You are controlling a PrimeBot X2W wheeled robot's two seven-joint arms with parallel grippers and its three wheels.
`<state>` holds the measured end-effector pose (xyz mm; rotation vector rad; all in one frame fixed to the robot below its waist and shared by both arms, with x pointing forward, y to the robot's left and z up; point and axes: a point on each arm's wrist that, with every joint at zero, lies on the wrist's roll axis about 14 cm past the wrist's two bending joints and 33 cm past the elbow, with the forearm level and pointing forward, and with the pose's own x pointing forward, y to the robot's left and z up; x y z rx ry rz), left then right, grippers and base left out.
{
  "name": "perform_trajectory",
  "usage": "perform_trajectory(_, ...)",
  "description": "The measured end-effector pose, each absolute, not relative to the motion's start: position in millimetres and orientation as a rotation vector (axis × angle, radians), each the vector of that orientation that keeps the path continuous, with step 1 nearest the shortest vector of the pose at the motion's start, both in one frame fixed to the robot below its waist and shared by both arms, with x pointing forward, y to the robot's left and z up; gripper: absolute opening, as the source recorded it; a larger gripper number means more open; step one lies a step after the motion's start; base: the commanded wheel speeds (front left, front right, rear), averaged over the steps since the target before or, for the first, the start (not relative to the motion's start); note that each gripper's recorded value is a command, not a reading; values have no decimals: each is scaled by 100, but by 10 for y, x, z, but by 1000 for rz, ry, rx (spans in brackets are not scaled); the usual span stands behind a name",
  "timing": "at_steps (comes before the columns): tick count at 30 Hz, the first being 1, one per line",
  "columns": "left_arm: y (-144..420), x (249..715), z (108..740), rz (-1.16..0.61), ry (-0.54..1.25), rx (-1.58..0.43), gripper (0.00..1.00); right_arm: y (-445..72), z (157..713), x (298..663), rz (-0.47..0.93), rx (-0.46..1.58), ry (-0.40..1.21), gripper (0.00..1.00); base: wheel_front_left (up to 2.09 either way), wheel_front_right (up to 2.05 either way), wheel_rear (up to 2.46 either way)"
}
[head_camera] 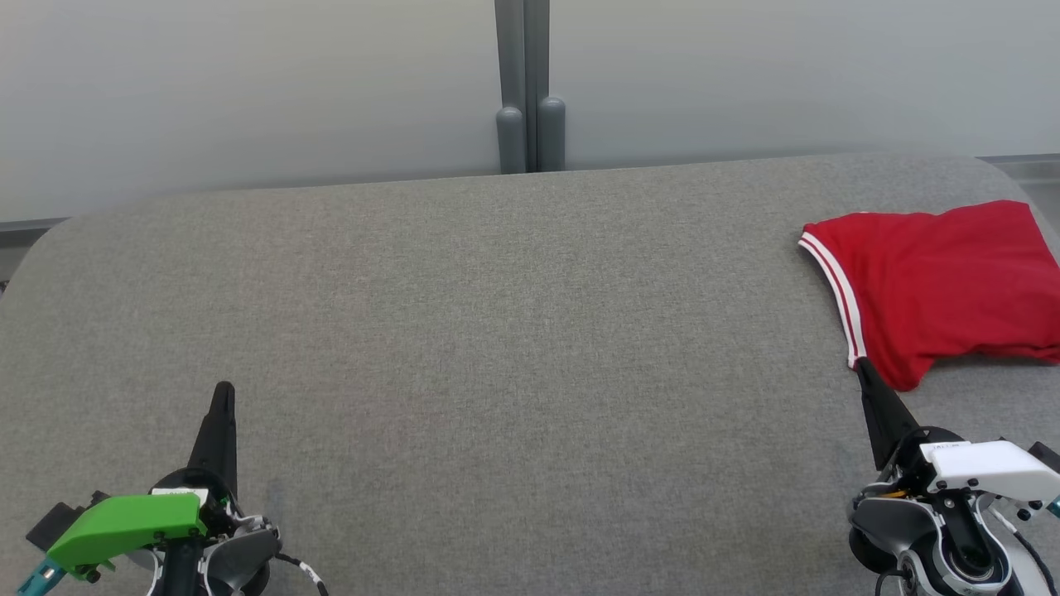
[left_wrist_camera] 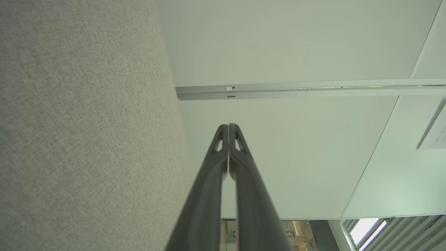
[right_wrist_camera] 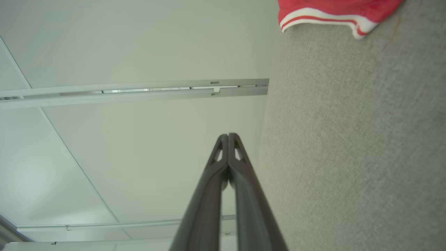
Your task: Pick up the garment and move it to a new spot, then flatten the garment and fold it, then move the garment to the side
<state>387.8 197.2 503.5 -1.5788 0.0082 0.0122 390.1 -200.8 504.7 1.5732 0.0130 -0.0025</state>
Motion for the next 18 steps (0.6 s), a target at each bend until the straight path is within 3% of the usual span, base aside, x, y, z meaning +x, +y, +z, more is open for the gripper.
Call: perform_trajectory(18, 1971, 3878, 5035, 12, 8, -1579, 0, -2009, 5047, 3901, -2, 1573, 13, 0, 0, 0, 0)
